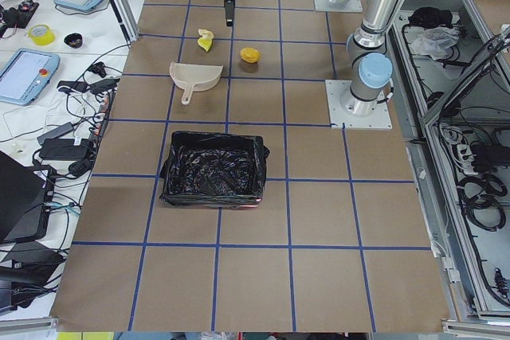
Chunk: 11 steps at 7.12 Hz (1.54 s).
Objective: Sweep and dump trash into bin
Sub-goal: 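Lower the left gripper to the dustpan handle while the right gripper descends to the brush, then grasp the dustpan handle with the left gripper while the right gripper grasps the brush handle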
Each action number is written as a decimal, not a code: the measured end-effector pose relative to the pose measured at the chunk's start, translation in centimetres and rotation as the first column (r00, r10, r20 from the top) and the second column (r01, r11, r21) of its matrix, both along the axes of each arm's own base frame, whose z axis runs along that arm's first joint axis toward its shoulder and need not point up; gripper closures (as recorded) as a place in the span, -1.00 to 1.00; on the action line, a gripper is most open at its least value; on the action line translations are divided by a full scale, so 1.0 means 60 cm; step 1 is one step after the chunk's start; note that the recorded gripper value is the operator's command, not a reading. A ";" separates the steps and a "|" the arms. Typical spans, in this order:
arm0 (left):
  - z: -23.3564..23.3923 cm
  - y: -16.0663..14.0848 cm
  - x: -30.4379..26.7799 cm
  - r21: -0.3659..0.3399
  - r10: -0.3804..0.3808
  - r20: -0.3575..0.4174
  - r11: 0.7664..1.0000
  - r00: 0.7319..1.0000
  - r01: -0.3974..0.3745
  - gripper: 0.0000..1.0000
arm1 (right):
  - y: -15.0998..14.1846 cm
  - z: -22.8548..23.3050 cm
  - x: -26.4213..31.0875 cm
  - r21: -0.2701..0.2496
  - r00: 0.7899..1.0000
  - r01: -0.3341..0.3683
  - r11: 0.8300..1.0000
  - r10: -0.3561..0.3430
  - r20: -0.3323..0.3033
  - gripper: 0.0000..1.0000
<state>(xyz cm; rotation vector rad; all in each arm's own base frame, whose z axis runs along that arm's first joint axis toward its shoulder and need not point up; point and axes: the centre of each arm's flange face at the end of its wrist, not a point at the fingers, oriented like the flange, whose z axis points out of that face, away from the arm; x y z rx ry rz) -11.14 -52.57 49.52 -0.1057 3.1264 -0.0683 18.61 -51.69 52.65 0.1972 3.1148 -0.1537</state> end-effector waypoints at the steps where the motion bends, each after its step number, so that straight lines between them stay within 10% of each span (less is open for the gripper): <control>1: -0.003 0.001 0.000 -0.003 0.001 0.000 1.000 1.000 -0.001 -1.00 | 0.000 -0.001 0.000 0.002 1.000 0.000 1.000 0.000 0.001 -1.00; 4: -0.010 0.000 0.000 -0.013 0.000 0.001 1.000 1.000 0.000 -1.00 | 0.004 -0.032 -0.008 0.088 1.000 -0.010 0.996 0.011 -0.014 -1.00; 9: -0.023 -0.033 0.034 -0.056 0.127 -0.009 0.990 0.992 -0.127 -1.00 | -0.005 -0.266 -0.192 0.244 0.971 -0.232 0.942 0.238 0.004 -1.00; 10: -0.029 -0.043 0.054 -0.062 0.298 -0.024 0.952 0.954 -0.299 -1.00 | -0.006 -0.290 -0.255 0.241 0.959 -0.278 0.930 0.285 0.006 -0.96; 11: -0.045 -0.052 0.080 -0.050 0.494 -0.038 0.867 0.868 -0.496 -1.00 | -0.006 -0.304 -0.326 0.249 0.946 -0.317 0.915 0.325 0.008 -0.94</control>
